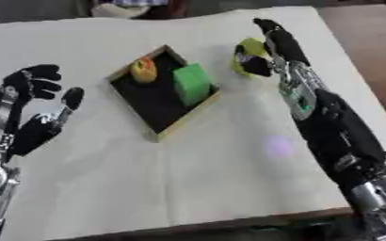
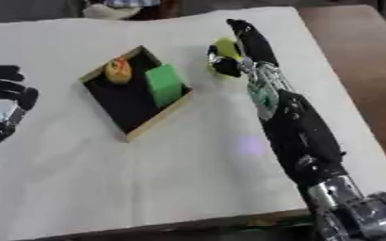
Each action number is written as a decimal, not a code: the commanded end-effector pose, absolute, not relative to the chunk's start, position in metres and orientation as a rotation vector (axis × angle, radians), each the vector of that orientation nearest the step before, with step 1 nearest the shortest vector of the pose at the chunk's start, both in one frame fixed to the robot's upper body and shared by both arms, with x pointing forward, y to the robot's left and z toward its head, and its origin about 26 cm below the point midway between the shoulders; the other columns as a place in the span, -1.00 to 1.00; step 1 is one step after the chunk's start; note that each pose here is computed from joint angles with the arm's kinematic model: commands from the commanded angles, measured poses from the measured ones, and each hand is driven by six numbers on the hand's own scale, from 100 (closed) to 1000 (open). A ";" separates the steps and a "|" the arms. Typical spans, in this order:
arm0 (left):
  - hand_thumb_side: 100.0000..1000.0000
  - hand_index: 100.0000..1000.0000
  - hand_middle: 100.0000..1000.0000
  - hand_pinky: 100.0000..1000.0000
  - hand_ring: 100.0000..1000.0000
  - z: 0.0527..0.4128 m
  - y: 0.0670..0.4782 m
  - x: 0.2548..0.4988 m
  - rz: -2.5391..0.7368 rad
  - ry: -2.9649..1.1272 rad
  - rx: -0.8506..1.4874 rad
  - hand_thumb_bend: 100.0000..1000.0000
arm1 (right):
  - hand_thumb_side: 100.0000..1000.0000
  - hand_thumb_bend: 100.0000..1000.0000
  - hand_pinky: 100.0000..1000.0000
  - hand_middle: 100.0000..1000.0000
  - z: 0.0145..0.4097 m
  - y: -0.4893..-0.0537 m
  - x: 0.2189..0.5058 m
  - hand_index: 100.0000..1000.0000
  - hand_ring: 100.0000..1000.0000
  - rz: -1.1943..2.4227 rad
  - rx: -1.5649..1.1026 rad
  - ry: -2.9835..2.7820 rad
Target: Pick up objects on the table and place them in the box.
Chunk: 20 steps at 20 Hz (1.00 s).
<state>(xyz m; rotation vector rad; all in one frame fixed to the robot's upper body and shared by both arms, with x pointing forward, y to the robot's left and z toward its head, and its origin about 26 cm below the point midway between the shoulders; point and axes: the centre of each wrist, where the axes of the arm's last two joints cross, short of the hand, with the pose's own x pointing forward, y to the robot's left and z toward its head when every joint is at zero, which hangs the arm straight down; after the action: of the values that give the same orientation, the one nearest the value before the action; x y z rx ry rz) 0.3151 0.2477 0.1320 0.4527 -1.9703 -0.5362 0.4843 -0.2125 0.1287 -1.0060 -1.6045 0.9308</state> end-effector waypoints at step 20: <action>0.24 0.53 0.22 0.25 0.23 0.130 0.250 0.314 -0.570 -1.978 0.415 0.01 | 0.06 -0.97 0.68 0.71 0.121 -0.238 0.488 1.00 0.84 1.004 -0.780 -1.486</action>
<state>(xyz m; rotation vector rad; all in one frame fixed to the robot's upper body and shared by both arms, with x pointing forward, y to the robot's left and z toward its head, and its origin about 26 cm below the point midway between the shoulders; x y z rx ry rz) 0.3138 0.2484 0.1245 0.4150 -1.9593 -0.5702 0.4869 -0.2246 0.1176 -0.7669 -1.5136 1.0018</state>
